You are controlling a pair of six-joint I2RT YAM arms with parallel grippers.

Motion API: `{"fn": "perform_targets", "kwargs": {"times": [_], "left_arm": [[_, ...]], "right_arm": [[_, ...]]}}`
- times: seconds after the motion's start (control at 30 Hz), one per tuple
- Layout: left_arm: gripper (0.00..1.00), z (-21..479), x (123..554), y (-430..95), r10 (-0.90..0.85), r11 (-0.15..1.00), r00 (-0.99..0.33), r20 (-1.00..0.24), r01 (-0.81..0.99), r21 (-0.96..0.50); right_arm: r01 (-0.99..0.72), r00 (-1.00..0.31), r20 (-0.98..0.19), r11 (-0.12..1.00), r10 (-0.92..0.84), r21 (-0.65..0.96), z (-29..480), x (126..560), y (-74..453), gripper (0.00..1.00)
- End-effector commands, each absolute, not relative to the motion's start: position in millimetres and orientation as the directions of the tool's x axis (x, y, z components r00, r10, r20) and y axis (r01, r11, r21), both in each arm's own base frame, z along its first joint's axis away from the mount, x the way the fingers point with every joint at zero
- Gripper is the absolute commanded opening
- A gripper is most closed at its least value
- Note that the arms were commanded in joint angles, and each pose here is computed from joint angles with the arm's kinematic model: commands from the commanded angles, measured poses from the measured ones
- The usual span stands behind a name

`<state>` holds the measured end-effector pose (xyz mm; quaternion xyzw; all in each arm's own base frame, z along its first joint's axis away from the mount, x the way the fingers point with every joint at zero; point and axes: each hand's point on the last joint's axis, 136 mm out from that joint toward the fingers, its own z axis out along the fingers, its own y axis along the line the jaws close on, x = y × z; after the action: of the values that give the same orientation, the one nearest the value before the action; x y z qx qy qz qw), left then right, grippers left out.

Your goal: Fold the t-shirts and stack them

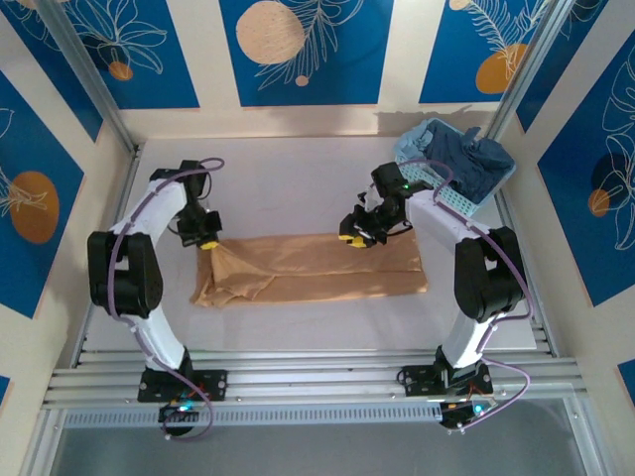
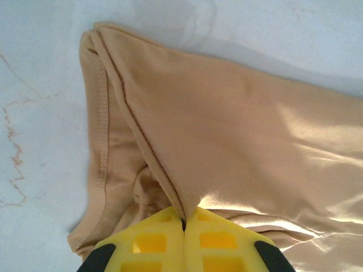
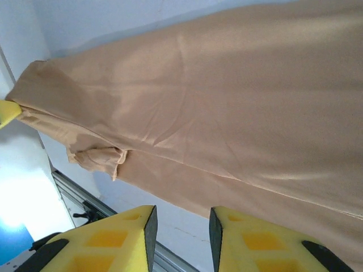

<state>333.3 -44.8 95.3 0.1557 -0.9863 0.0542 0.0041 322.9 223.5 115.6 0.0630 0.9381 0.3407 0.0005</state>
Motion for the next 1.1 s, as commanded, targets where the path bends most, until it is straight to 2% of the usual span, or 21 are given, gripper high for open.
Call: {"fn": "perform_targets", "kwargs": {"times": [0.0, 0.2, 0.47, 0.57, 0.67, 0.7, 0.77, 0.83, 0.97, 1.07], "left_arm": [[0.0, 104.2, 320.9, -43.2, -0.3, 0.947, -0.946, 0.123, -0.311, -0.079], [0.0, 99.6, 334.5, -43.6, -0.286, 0.952, -0.947, 0.145, -0.298, -0.068], [0.01, 77.3, 368.5, -34.9, -0.285, 0.957, -0.954, 0.09, -0.288, -0.021], [0.1, 67.0, 377.4, -30.4, -0.276, 0.961, -0.96, 0.041, -0.276, 0.006], [0.34, 71.2, 377.6, -24.8, -0.272, 0.961, -0.962, -0.035, -0.273, 0.039], [0.42, 76.6, 375.4, -26.3, -0.268, 0.962, -0.961, -0.067, -0.27, 0.03], [0.46, 86.8, 364.7, -31.1, -0.259, 0.965, -0.959, -0.116, -0.262, 0.009], [0.47, 92.8, 346.4, -39.6, -0.25, 0.968, -0.96, -0.126, -0.25, -0.019], [0.45, 85.7, 297.3, -50.4, -0.281, 0.958, -0.959, -0.03, -0.278, -0.065], [0.44, 80.9, 284.1, -56.1, -0.31, 0.946, -0.951, -0.002, -0.309, -0.102]], "right_arm": [[0.143, -0.99, 0.088, 0.758, 0.114, 0.636, 108.2, 312.5, 220.7, 0.33], [0.152, -0.988, 0.098, 0.759, 0.117, 0.633, 104.7, 309.6, 219.3, 0.33], [0.15, -0.989, 0.1, 0.758, 0.112, 0.635, 104.5, 308.6, 220.0, 0.33], [0.149, -0.989, 0.101, 0.759, 0.111, 0.634, 104.0, 308.2, 219.9, 0.33], [0.148, -0.989, 0.099, 0.76, 0.111, 0.633, 105.3, 307.2, 219.3, 0.33], [0.146, -0.989, 0.095, 0.761, 0.111, 0.633, 106.0, 307.0, 218.9, 0.33], [0.144, -0.99, 0.091, 0.762, 0.111, 0.632, 107.0, 306.3, 218.2, 0.33], [0.146, -0.989, 0.092, 0.764, 0.113, 0.629, 106.4, 305.3, 217.4, 0.33], [0.146, -0.989, 0.093, 0.759, 0.112, 0.634, 105.8, 305.3, 218.9, 0.33], [0.139, -0.99, 0.092, 0.755, 0.104, 0.641, 106.5, 305.6, 222.1, 0.33]]}}
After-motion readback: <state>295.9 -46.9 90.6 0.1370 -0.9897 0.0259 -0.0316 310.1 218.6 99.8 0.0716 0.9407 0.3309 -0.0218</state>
